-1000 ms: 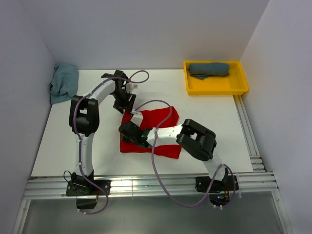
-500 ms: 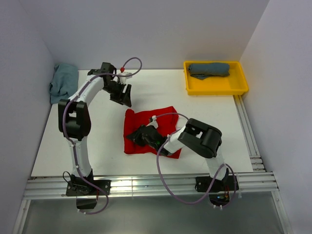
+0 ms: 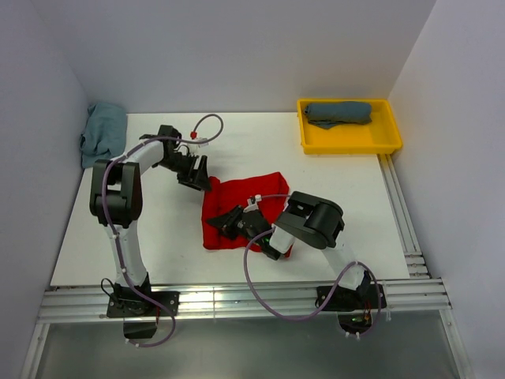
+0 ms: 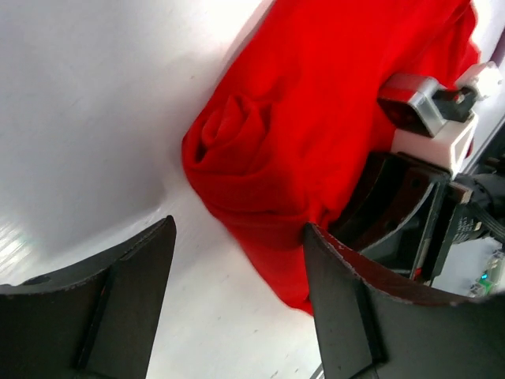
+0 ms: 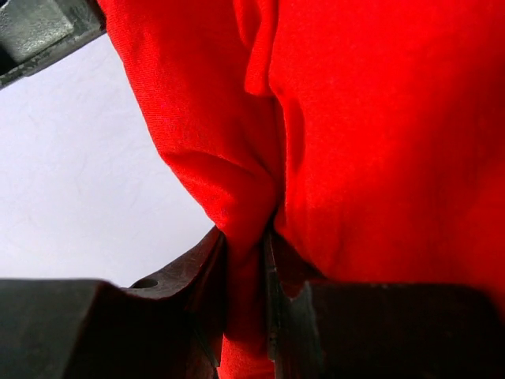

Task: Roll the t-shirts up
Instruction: Roll the tshirt

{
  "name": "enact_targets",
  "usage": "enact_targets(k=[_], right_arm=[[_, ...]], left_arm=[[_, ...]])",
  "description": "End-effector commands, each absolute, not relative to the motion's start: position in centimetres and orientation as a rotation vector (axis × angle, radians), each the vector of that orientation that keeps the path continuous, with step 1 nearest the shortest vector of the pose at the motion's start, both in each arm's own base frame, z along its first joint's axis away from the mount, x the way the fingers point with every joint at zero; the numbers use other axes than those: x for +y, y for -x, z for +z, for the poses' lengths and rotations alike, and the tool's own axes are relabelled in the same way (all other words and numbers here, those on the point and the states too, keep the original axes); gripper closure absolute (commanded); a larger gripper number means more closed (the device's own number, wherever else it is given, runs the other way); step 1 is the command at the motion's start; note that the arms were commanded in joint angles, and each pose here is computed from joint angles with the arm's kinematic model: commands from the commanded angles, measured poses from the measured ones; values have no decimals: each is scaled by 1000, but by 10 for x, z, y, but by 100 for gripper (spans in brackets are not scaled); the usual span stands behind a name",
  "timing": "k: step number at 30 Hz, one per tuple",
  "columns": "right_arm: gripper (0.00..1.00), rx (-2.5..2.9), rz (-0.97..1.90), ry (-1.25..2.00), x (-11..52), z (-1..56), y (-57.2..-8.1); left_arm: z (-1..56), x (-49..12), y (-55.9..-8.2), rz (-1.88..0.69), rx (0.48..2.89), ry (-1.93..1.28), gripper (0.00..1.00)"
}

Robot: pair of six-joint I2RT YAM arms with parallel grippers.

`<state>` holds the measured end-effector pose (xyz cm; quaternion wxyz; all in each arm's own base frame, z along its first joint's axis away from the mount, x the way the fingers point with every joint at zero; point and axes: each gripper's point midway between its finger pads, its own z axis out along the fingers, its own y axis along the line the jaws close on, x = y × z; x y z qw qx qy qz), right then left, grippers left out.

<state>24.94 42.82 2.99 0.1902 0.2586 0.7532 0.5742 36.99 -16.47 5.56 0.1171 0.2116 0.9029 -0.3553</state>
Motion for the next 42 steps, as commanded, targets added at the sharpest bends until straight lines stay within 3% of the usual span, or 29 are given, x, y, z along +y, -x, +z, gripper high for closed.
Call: enact_targets(k=[1,3,7,9,10,11,14,18,31,42], right_arm=[[88,2146,1631,-757,424,20,-243],[88,2150,1621,-758,422,19,-243],[86,2179,1563,-719,424,19,-245],[80,2223,1474,-668,425,19,-248],[75,2232,1444,-651,425,21,-249],[65,2253,1363,-628,422,22,-252],[51,2284,1187,-568,415,31,-258],[43,2313,949,-506,403,43,-264],[33,2381,245,-210,383,72,-258],[38,2309,105,-70,405,94,-267]], left_arm=[[60,-182,-382,-1145,2530,-612,31],[55,-183,-383,-1148,2547,-587,33],[51,-185,-386,-1106,2580,-557,50],[47,-185,-389,-1023,2611,-547,57],[49,-186,-388,-1006,2612,-553,65],[47,-183,-390,-941,2634,-544,69],[49,-186,-387,-884,2655,-558,82],[46,-185,-387,-729,2712,-574,93],[44,-187,-389,-495,2790,-622,98],[43,-193,-391,-433,2809,-647,97]])
